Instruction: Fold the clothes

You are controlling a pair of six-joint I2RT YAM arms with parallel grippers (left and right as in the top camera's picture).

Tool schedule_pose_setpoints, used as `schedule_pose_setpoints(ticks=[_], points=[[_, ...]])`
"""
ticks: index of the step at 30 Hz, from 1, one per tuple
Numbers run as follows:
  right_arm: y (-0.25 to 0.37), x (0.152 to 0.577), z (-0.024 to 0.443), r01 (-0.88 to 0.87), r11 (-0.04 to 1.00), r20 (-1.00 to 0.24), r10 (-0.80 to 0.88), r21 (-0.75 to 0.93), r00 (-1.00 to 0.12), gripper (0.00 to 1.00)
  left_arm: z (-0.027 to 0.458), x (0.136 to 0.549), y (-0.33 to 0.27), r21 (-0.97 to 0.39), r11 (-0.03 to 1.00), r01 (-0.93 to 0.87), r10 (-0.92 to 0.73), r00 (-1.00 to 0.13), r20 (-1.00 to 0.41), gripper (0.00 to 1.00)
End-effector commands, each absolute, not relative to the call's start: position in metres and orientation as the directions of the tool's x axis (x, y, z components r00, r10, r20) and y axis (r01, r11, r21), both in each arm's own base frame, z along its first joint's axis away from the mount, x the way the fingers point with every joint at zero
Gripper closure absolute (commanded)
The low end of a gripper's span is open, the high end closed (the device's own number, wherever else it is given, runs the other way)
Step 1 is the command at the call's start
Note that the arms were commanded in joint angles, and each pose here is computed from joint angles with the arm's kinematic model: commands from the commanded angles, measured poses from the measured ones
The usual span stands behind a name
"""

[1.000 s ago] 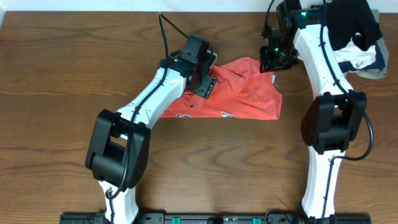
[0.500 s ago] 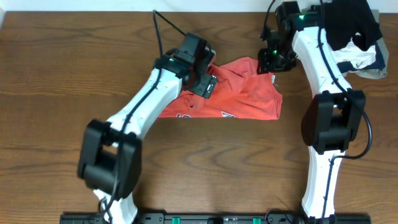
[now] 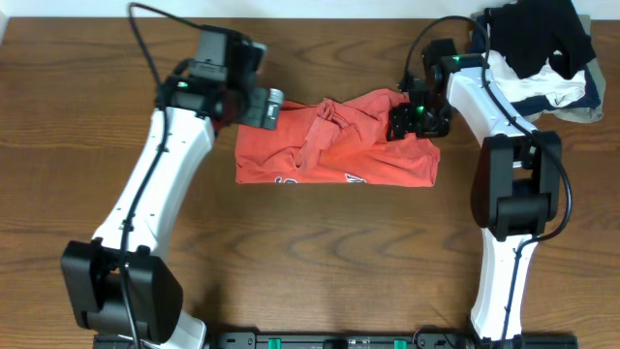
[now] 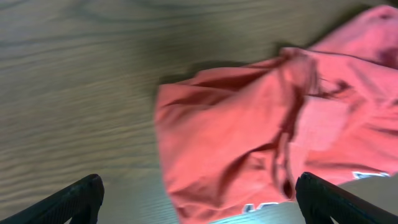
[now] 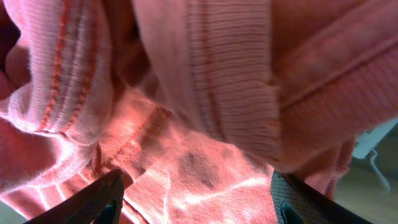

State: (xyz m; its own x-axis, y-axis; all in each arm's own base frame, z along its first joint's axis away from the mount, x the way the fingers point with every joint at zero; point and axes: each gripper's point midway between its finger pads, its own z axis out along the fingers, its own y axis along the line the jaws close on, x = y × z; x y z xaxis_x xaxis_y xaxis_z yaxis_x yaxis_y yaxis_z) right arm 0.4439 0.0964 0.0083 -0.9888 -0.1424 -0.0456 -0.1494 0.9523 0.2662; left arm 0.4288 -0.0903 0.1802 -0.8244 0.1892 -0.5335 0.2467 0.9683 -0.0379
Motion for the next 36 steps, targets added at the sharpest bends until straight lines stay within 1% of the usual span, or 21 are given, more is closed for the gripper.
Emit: schedule_pose_setpoints(ticks=[1,3,5,8,11,16,20,26,31,34,36], points=[[0.063,0.437,-0.004,-0.065,0.970,0.006,-0.068,0.234,-0.998,0.25,0.184,0.433,-0.073,-0.030,0.978,0.207,0.159,-0.829,-0.536,0.01],[0.056,0.439,-0.003,-0.046,0.969,0.003,-0.048,0.243,-0.999,0.25,0.183,0.433,-0.066,-0.030,0.981,0.193,0.148,-0.833,-0.534,0.00],[0.058,0.441,0.005,-0.035,0.956,-0.006,-0.034,0.293,-0.999,0.25,0.182,0.433,-0.063,-0.030,0.982,0.186,0.142,-0.836,-0.530,0.01],[0.067,0.444,0.026,-0.059,0.927,-0.050,-0.044,0.370,-0.998,0.25,0.177,0.434,-0.062,-0.031,0.983,0.183,0.140,-0.842,-0.522,0.01],[0.060,0.442,0.042,-0.059,0.944,-0.068,-0.039,0.326,-0.997,0.22,0.174,0.434,-0.062,-0.031,0.983,0.183,0.141,-0.846,-0.514,0.00],[0.024,0.434,0.053,0.028,0.992,-0.046,0.034,0.124,-0.998,0.20,0.170,0.433,-0.062,-0.029,0.982,0.186,0.145,-0.848,-0.510,0.01],[0.023,0.426,0.045,0.031,0.994,-0.017,0.033,0.105,-0.999,0.20,0.170,0.434,-0.062,-0.021,0.981,0.195,0.157,-0.844,-0.512,0.01],[0.028,0.411,0.017,0.067,0.993,0.022,0.066,0.093,-0.998,0.22,0.169,0.435,-0.055,0.014,0.984,0.178,0.160,-0.845,-0.510,0.01],[0.030,0.401,0.005,0.075,0.992,0.050,0.071,0.101,-0.996,0.25,0.169,0.435,-0.054,0.020,0.985,0.174,0.160,-0.846,-0.509,0.01],[0.038,0.398,-0.001,0.082,0.987,0.055,0.075,0.139,-0.996,0.33,0.169,0.435,-0.054,0.020,0.985,0.174,0.160,-0.846,-0.509,0.00],[0.050,0.398,-0.008,0.079,0.976,0.047,0.071,0.201,-0.996,0.39,0.169,0.435,-0.054,0.020,0.985,0.174,0.160,-0.846,-0.509,0.01]])
